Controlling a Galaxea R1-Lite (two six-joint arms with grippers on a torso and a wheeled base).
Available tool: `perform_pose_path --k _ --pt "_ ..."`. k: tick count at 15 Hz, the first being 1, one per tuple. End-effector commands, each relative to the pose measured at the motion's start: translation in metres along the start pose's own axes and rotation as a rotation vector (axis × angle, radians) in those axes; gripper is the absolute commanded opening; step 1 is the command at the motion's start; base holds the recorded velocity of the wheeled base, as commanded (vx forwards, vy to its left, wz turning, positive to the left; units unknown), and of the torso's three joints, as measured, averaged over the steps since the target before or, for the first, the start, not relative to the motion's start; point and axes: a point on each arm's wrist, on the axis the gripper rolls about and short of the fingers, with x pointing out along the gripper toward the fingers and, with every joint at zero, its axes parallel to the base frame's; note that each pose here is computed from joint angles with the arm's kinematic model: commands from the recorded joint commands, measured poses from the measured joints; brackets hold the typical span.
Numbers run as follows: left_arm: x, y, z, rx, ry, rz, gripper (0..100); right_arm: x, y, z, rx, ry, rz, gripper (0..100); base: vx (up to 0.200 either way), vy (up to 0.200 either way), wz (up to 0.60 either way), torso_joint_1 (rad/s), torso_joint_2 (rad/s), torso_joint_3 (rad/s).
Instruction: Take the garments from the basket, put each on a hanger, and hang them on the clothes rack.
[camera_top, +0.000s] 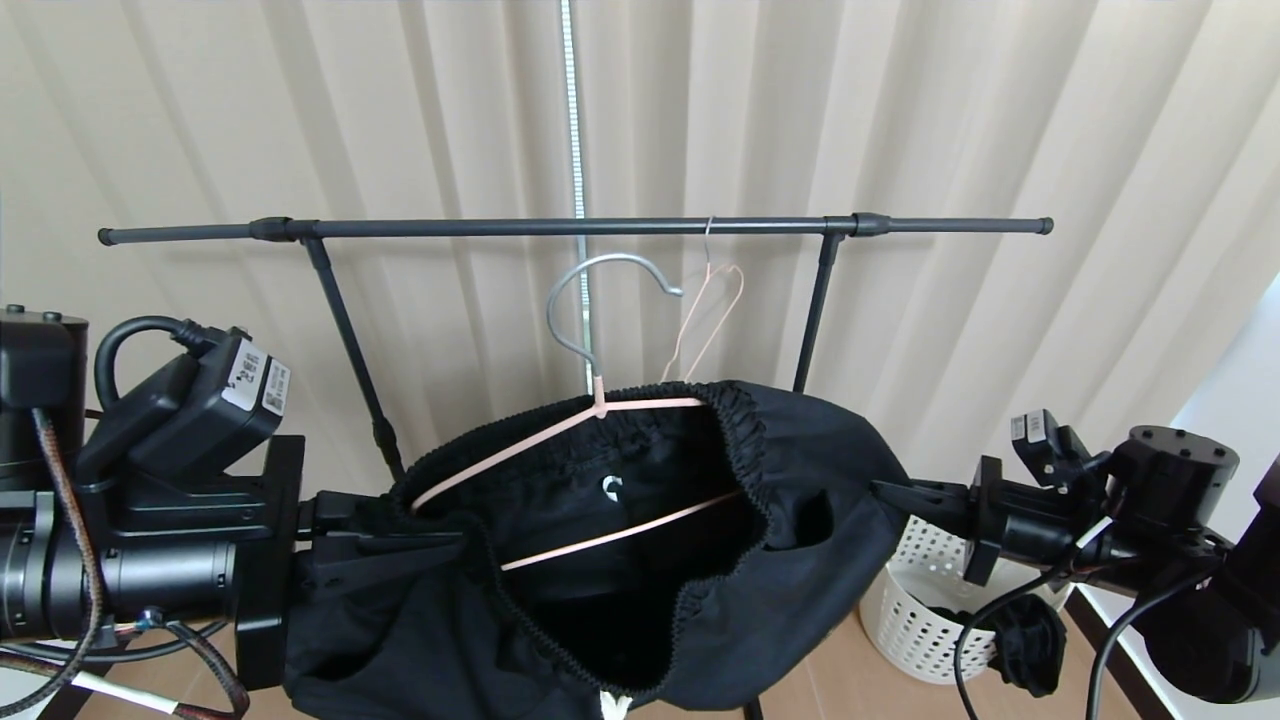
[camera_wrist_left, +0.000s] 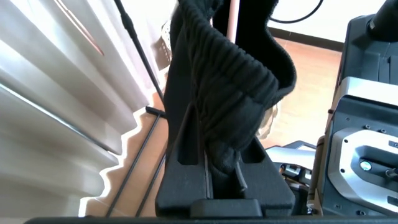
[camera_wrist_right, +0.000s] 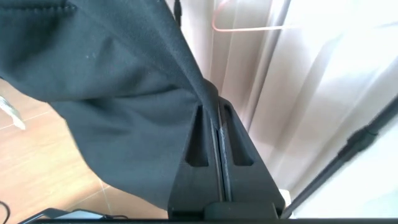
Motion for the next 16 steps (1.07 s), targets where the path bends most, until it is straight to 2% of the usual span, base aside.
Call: perform_pose_path --k 1,10,11,13,14,15,16 --pt "-0.004 -0.002 0.002 0.003 -0.011 0.010 0 -0.001 -0.004 -0.001 0.001 -0.001 -0.011 0 0.000 0.000 0.00 0.000 0.00 0.000" --pt "-0.005 -0.002 0.002 -0.023 -0.012 0.015 0 -0.003 -0.005 -0.005 0.017 0.009 -0.016 0 0.000 0.000 0.00 0.000 0.00 0.000" --pt "-0.005 -0.002 0.002 -0.031 -0.012 0.015 0 -0.002 -0.002 -0.006 0.019 0.012 -0.011 100 0.000 0.000 0.00 0.000 0.00 0.000" --pt "-0.005 -0.002 0.002 -0.037 -0.012 0.016 0 -0.003 0.001 -0.004 0.005 0.010 -0.006 100 0.000 0.000 0.00 0.000 0.00 0.000" --pt "-0.005 -0.002 0.002 -0.043 -0.012 0.016 0 -0.004 0.001 -0.005 -0.018 0.011 -0.006 100 0.000 0.000 0.00 0.000 0.00 0.000" --pt "-0.005 -0.002 0.001 -0.061 -0.010 0.018 0 -0.004 0.002 -0.004 -0.077 0.009 -0.006 100 0.000 0.000 0.00 0.000 0.00 0.000" --pt "-0.006 -0.002 -0.001 -0.076 -0.005 0.026 0 -0.006 0.005 -0.001 -0.092 0.004 -0.006 100 0.000 0.000 0.00 0.000 0.00 0.000"
